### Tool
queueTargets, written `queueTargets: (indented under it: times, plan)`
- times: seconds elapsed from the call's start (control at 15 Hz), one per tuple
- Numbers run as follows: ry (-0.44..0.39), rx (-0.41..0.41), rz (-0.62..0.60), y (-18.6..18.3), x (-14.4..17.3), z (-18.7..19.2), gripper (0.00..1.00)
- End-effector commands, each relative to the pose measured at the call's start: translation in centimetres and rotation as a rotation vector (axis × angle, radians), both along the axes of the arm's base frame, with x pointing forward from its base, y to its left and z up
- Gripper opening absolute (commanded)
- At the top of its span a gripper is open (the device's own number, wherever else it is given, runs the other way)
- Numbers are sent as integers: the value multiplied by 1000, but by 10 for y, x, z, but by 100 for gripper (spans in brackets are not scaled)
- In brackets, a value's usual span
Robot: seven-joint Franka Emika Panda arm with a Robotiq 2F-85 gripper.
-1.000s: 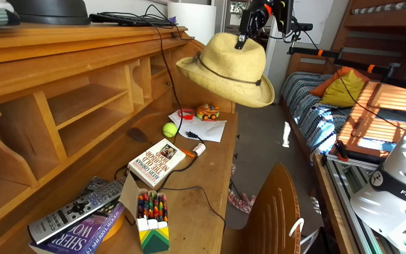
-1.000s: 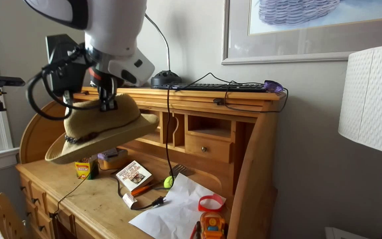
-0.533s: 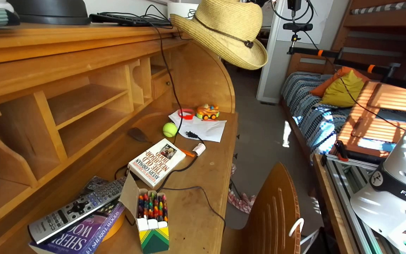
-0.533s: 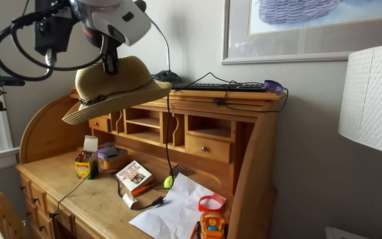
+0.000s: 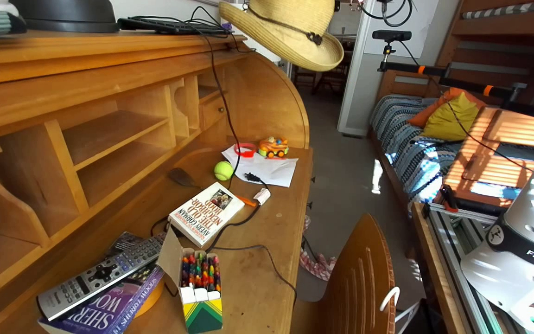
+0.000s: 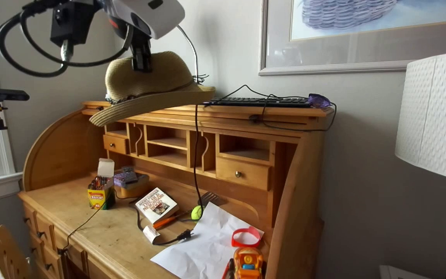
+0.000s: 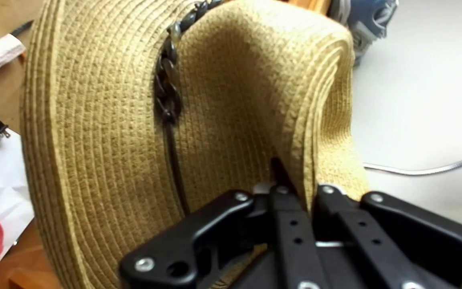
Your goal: Put the hat on the top of the dresser
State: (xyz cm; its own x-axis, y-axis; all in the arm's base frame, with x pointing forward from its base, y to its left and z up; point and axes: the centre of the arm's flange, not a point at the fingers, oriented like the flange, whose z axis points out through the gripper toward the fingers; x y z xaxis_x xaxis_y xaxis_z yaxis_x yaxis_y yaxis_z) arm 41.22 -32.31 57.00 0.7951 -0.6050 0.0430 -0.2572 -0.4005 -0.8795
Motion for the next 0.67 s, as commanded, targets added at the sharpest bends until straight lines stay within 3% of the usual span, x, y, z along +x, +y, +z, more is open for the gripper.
queueTargets:
  times: [0.0, 0.27, 0.4, 0.6]
  plan:
    - [-16, 110, -166, -36, 20, 56, 2]
    - [-24, 229, -353, -50, 47, 108, 2]
    - [-4, 296, -444, -42, 72, 126, 2]
    - [53, 327, -510, -23, 116, 141, 2]
